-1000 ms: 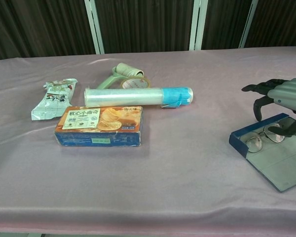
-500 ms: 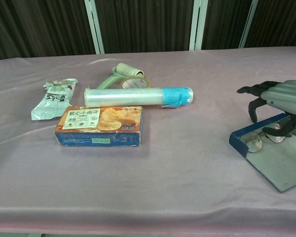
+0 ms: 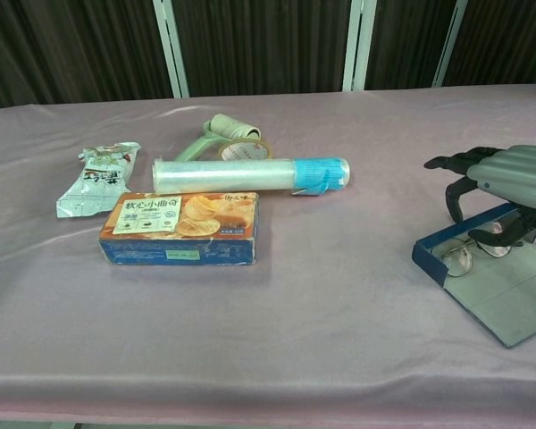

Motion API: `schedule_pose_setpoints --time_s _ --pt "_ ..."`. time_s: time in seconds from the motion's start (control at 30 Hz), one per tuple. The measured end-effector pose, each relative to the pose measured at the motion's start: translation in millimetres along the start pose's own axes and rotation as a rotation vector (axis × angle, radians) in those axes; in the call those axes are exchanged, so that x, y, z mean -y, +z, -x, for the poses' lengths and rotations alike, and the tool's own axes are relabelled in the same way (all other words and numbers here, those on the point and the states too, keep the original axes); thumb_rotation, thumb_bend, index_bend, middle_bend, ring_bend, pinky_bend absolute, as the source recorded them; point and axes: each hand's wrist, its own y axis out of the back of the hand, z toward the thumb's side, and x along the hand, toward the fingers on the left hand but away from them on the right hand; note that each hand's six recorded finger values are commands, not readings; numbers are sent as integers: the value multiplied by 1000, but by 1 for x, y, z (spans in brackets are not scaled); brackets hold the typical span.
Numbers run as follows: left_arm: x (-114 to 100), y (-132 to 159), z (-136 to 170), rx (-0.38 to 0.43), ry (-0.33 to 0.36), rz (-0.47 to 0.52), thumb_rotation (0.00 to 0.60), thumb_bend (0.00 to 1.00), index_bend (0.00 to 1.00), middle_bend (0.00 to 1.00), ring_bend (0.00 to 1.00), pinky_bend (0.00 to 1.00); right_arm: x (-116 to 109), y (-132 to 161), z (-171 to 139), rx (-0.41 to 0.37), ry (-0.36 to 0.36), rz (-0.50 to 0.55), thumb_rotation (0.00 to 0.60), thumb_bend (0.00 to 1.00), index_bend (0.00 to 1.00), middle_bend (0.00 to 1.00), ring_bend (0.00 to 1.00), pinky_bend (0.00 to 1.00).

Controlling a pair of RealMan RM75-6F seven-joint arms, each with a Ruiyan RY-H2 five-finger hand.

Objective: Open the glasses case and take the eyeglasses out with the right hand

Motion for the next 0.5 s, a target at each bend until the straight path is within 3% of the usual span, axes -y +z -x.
schedule_pose_setpoints --time_s 0.27,0.5 --pt "0 0 0 0 1 0 600 416 0 0 0 0 -6 -1 0 6 -25 13 600 532 626 32 0 0" --pt "0 0 0 1 -2 -1 600 415 0 0 0 0 -14 1 5 18 -89 4 600 530 635 46 0 0"
